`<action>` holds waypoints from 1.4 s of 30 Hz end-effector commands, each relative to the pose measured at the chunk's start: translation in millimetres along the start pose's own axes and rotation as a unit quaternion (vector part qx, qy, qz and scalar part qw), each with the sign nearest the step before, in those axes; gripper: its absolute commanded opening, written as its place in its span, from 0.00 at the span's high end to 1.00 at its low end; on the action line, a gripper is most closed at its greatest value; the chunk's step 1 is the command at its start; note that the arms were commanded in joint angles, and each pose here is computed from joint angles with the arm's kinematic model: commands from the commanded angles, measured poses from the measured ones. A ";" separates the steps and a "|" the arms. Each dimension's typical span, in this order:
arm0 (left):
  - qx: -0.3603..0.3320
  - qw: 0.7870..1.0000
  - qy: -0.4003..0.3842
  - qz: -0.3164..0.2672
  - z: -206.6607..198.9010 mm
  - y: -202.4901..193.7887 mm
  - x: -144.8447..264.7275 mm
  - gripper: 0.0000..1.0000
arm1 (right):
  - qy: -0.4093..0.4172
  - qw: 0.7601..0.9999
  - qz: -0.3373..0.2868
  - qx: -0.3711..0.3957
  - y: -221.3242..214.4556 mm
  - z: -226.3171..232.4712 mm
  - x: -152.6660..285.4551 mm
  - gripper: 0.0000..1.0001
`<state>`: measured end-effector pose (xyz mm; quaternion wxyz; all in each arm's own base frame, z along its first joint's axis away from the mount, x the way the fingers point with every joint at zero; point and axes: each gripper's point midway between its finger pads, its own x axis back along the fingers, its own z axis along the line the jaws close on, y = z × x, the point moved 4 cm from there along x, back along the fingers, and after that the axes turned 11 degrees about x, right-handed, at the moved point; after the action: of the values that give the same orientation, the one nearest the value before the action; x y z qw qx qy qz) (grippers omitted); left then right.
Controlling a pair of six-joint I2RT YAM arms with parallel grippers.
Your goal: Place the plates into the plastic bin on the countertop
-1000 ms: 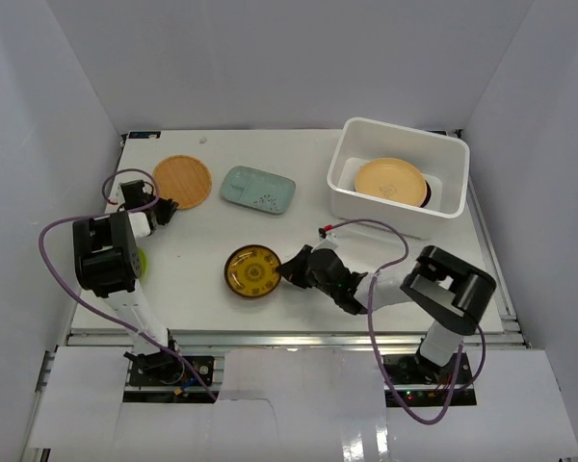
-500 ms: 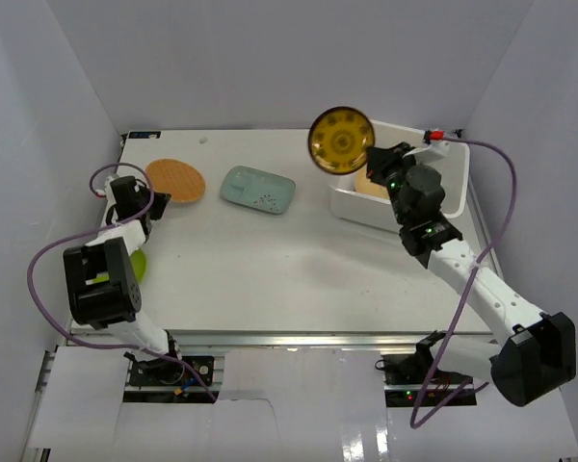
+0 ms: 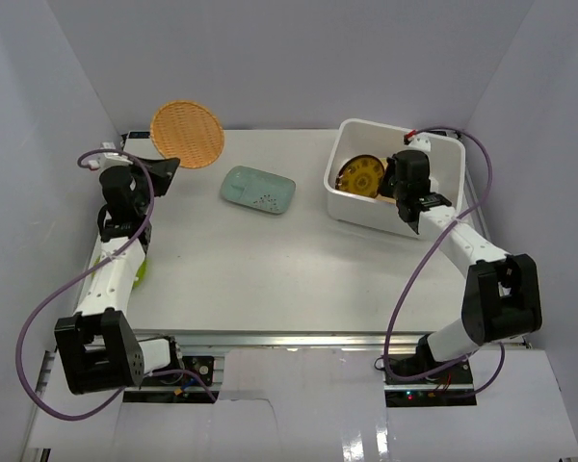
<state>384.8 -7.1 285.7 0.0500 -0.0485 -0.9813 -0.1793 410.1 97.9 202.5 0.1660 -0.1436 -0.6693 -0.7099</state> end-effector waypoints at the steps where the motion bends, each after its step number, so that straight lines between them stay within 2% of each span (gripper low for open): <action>1: -0.023 0.995 -0.090 0.027 -59.2 -11.8 15.8 1.00 | 0.041 0.999 -0.004 0.004 -3.9 7.8 20.3 0.92; 4: -0.024 0.991 -0.118 0.058 -81.3 -32.5 19.5 1.00 | 0.094 0.996 0.002 -0.007 -20.0 18.7 40.3 0.92; 7: -0.020 0.981 -0.151 0.118 -105.9 -71.3 22.5 1.00 | 0.117 0.993 -0.016 -0.019 -13.3 22.0 61.6 0.92; 10: -0.021 0.972 -0.175 0.158 -124.8 -101.6 26.5 1.00 | 0.088 0.995 -0.033 -0.015 1.0 11.2 69.4 0.92; 13: -0.021 0.960 -0.197 0.198 -141.6 -132.6 31.0 1.00 | 0.066 0.997 -0.017 -0.024 0.7 -7.8 54.1 0.92; 19: -0.037 0.933 -0.219 0.283 -155.8 -194.7 36.0 1.00 | -0.011 0.999 0.007 -0.050 -17.7 -44.7 38.2 0.90; 20: -0.038 0.929 -0.221 0.293 -157.2 -203.3 35.8 1.00 | -0.010 0.998 0.008 -0.057 -17.3 -49.3 37.3 0.61; 21: -0.042 0.921 -0.234 0.308 -167.6 -214.8 39.6 1.00 | -0.005 0.998 0.007 -0.062 -14.8 -49.8 37.1 0.37; 23: -0.049 0.917 -0.219 0.329 -160.6 -237.7 30.7 1.00 | -0.003 0.998 0.003 -0.065 -5.1 -51.7 43.4 0.05; 24: -0.053 0.911 -0.221 0.345 -162.8 -254.2 33.6 1.00 | -0.007 0.998 -0.003 -0.066 -0.8 -53.5 47.8 0.01; 25: -0.059 0.908 -0.225 0.348 -172.9 -259.8 32.0 1.00 | -0.011 0.997 -0.022 -0.068 10.2 -55.8 56.5 0.08; 27: -0.081 0.904 -0.205 0.366 -163.1 -290.3 20.3 1.00 | -0.011 0.996 -0.048 -0.074 25.1 -57.0 69.1 0.08; 31: -0.088 0.904 -0.184 0.376 -164.4 -324.3 -2.3 1.00 | -0.021 0.985 -0.131 -0.107 56.5 -62.4 117.4 0.03; 33: -0.096 0.904 -0.154 0.388 -147.1 -345.5 -17.3 1.00 | -0.011 0.983 -0.148 -0.111 55.6 -61.0 129.4 0.02; 38: -0.098 0.895 -0.152 0.407 -149.0 -379.3 -32.9 1.00 | 0.055 0.969 -0.200 -0.134 55.2 -45.7 167.3 0.00; 39: -0.103 0.892 -0.137 0.419 -136.7 -391.4 -38.6 0.95 | 0.064 0.969 -0.196 -0.138 43.8 -44.1 166.5 0.00; 40: -0.106 0.890 -0.132 0.424 -134.6 -397.0 -40.5 0.75 | 0.076 0.965 -0.209 -0.138 45.8 -41.5 175.7 0.00; 42: -0.109 0.887 -0.135 0.427 -139.2 -403.6 -43.4 0.51 | 0.075 0.967 -0.202 -0.138 40.4 -41.6 179.2 0.00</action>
<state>400.0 -423.9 228.8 0.0274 -0.4852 -0.8402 -0.2406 269.7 37.8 316.1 0.0271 0.0104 -0.5793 -0.8146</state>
